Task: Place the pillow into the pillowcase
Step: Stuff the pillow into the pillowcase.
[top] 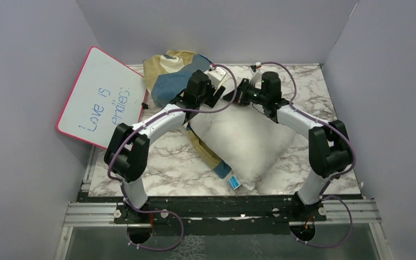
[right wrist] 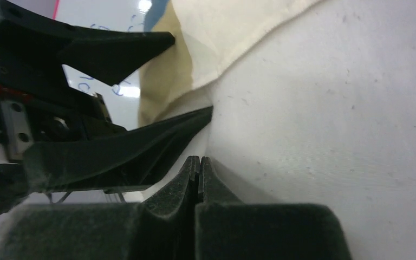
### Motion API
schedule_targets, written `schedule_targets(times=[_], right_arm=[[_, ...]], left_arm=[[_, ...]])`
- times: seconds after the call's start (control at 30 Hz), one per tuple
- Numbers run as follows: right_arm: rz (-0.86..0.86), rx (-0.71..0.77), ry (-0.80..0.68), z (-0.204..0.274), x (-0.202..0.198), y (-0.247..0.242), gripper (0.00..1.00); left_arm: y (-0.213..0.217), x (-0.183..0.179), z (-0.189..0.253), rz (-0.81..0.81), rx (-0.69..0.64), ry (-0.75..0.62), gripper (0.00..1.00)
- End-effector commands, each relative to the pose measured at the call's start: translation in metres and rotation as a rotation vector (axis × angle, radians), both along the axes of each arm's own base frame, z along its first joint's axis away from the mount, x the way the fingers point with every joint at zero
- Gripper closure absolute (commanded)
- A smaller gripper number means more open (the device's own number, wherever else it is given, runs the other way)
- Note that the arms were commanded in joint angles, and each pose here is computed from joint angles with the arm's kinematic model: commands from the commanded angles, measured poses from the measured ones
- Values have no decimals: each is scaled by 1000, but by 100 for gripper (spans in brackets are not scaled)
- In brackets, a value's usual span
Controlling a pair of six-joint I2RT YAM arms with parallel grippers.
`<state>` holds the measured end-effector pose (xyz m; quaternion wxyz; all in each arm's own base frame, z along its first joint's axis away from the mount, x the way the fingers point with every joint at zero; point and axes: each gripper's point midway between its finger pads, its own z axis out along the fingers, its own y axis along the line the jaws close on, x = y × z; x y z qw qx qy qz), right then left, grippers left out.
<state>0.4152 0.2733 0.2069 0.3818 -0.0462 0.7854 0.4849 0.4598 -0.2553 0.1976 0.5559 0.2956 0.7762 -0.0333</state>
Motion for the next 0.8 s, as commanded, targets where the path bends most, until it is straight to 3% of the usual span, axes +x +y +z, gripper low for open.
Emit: schedule_targets(times=[0.0,0.2,0.33,0.5,0.77], right_arm=[[-2,-14,14,-42,17,9,100],[43,-34,82,-98,-6,27,100],[52,-20,86,-103,-9,32,100],[52,0,83,-101,-9,35,100],[19,44,74,-97,-4,35,100]], left_arm=[[18,34,0,134,93,-97,19],[26,49,-4,182,167,-162,37],[21,45,0,153,162,-179,75],[-3,19,13,44,122,-192,100],[-61,-56,22,-153,-131,-110,100]])
